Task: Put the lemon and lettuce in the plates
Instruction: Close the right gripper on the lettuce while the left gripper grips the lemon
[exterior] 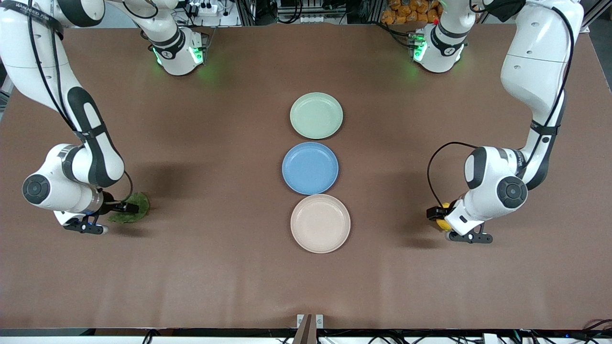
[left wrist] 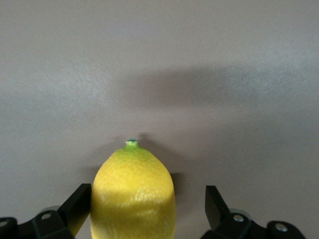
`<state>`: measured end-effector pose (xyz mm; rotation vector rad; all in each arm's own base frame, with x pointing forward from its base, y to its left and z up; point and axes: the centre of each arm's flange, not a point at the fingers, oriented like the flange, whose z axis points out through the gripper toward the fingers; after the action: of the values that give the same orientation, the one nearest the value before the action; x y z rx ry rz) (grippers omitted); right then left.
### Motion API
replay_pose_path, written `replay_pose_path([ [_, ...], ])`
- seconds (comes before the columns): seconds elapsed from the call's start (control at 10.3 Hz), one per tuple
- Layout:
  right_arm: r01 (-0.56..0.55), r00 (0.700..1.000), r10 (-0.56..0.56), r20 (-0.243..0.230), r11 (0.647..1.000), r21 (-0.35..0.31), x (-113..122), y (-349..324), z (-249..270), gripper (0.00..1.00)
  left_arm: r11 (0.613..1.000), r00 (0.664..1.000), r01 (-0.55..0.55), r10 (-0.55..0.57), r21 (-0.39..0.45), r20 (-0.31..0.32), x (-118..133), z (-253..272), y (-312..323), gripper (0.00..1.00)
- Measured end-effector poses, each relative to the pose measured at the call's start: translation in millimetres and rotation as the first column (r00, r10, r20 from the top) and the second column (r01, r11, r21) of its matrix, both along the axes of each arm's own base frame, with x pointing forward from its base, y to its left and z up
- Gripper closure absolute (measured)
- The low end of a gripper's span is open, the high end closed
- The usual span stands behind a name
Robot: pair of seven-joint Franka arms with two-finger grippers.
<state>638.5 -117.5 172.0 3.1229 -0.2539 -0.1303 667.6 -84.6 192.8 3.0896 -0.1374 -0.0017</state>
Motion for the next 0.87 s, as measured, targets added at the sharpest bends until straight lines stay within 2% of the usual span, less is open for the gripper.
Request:
replay_pose_path([
  [0.1, 0.000, 1.000, 0.000, 0.004, 1.000, -0.001, 0, 0, -1, 0.01, 1.000, 1.000, 0.000, 0.000, 0.000, -0.004, -2, -5, 0, 0.00],
  [0.19, -0.002, 1.000, 0.002, 0.014, 1.000, -0.002, 2, 1, -1, 0.11, 1.000, 1.000, 0.000, 0.000, 0.000, -0.006, -4, -10, 1, 0.00],
  [0.48, -0.011, 1.000, 0.011, 0.027, 1.000, 0.007, 6, 10, 4, 0.56, 1.000, 1.000, -0.003, 0.003, -0.003, 0.007, -6, -23, 1, 0.00],
  [0.58, -0.011, 0.999, 0.011, 0.031, 1.000, 0.006, 7, 11, 5, 0.74, 1.000, 1.000, -0.004, 0.004, -0.003, 0.011, -5, -22, 2, 0.00],
  [0.68, -0.011, 0.999, 0.010, 0.033, 1.000, 0.006, 8, 10, 6, 0.86, 1.000, 1.000, -0.004, 0.004, -0.001, 0.011, -5, -22, 2, 0.00],
  [0.78, -0.012, 0.999, 0.012, 0.034, 1.000, 0.005, 8, 11, 6, 0.97, 1.000, 1.000, -0.004, 0.004, -0.001, 0.011, -5, -22, 3, 0.00],
  [0.87, -0.015, 0.999, 0.014, 0.034, 1.000, 0.005, 9, 13, 8, 0.96, 1.000, 1.000, -0.003, 0.003, -0.001, 0.012, -5, -22, 3, 0.00],
])
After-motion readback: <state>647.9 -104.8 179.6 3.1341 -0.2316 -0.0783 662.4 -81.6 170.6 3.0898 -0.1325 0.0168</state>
